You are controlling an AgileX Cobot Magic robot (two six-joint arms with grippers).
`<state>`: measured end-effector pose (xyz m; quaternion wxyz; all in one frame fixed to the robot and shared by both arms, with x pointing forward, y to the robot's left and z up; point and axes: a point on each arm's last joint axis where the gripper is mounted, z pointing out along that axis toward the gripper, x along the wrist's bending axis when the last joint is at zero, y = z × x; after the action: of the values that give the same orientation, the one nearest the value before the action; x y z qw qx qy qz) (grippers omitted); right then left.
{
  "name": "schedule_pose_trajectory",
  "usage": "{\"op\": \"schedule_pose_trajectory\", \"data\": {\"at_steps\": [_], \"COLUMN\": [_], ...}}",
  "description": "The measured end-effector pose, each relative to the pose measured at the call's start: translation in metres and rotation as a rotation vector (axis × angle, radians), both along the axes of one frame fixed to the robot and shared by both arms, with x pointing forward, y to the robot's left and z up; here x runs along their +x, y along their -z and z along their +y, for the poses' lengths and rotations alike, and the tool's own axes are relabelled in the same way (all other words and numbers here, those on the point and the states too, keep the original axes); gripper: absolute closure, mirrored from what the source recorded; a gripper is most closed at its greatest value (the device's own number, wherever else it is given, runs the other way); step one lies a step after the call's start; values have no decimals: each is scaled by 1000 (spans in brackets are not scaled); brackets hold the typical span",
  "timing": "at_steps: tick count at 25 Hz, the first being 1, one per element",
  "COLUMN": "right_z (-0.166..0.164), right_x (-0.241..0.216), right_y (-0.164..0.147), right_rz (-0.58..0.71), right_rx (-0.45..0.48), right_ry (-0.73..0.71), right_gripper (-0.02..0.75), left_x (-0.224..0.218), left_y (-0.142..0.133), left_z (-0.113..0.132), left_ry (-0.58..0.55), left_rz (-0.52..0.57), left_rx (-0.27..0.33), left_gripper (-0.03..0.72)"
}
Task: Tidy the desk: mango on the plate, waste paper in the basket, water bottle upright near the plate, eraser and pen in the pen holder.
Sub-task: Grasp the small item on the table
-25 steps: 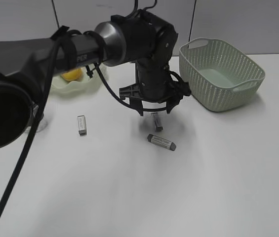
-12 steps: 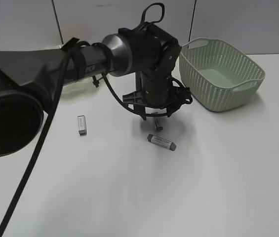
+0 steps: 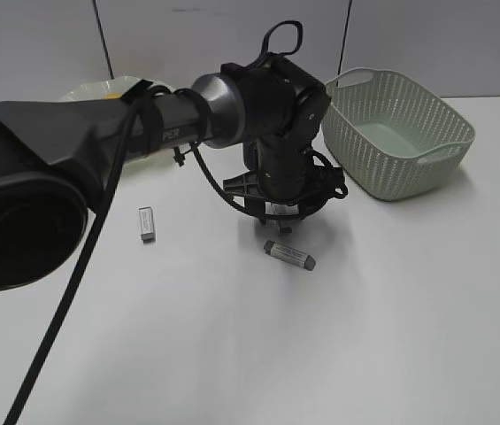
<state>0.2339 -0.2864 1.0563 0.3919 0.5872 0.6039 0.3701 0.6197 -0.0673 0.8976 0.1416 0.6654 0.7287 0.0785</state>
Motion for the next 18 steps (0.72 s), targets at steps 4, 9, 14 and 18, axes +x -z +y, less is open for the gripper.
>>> {"op": "schedule_pose_trajectory", "data": {"at_steps": [4,9,14,18], "right_z": [0,0,0,0], "right_x": [0,0,0,0], "right_y": [0,0,0,0], "right_rz": [0,0,0,0], "right_rx": [0,0,0,0], "right_ry": [0,0,0,0], "right_gripper": [254,254,254,254], "left_x": [-3,-4,-4,-2], "left_y": [0,1,-1,-26], "left_z": [-2,0,2,2], "left_ry": [6,3,2,5], "left_rz": [2,13,13,-35], "left_rx": [8,26,51,25], "left_gripper": [249,360,539,539]}}
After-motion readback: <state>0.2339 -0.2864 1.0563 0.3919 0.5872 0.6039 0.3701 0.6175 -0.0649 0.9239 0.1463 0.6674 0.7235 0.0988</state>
